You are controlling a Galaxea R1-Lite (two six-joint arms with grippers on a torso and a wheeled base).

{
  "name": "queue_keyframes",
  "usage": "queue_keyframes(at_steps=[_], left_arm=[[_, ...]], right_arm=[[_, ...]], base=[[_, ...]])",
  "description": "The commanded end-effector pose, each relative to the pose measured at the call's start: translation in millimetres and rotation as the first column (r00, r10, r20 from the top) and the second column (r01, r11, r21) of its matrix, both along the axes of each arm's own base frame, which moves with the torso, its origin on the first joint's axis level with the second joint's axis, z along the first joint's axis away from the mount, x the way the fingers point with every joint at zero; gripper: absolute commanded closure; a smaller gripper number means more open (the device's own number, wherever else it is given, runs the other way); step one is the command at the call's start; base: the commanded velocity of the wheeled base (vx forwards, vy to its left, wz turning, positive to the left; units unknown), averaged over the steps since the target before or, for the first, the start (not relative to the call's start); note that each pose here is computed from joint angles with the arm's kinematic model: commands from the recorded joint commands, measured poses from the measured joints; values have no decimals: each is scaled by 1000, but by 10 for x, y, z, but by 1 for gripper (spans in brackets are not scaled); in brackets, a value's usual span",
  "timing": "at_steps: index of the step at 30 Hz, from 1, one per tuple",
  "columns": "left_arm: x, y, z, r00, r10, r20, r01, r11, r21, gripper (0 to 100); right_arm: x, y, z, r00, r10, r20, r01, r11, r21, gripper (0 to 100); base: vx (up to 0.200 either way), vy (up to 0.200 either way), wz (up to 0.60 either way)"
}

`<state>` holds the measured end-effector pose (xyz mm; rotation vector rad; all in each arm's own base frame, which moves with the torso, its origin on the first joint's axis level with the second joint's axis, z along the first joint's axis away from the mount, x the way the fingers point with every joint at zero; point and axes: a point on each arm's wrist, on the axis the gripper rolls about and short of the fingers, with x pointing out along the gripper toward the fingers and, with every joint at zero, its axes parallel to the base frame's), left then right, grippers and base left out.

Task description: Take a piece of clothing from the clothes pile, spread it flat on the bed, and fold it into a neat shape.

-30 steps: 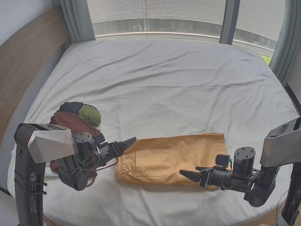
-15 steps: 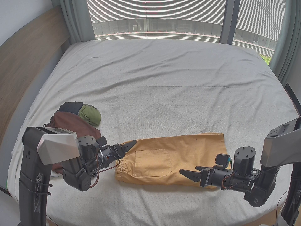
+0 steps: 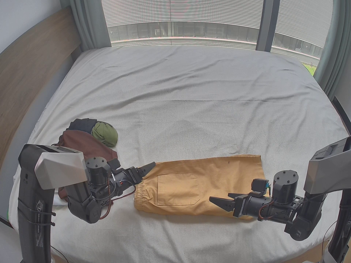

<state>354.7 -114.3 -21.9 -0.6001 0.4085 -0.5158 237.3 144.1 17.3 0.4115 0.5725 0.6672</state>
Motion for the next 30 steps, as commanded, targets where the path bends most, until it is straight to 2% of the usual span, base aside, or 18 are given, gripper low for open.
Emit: queue_keyframes(at_steps=[1,6,13,19,30], left_arm=[[-102,100,41,1000,18,-24,-18,1000,13,0],[-190,202,11,997,37,-61,-35,999,31,0],[-264,232,-92,993,40,-111,-35,998,45,0],[-297,204,-372,983,34,-183,-22,997,71,0],[-336,145,-458,978,15,-206,2,997,82,0]], right_arm=[[0,1,1,1000,1,0,-1,1000,0,0],[-2,5,-4,1000,3,0,-3,1000,-1,0],[-8,16,-15,1000,5,-4,-5,1000,-2,0],[-10,20,-29,1000,9,-8,-9,1000,-6,0],[-14,28,-28,1000,12,-7,-12,1000,-5,0]], base=[[0,0,0],[0,0,0],[0,0,0],[0,0,0],[0,0,0]])
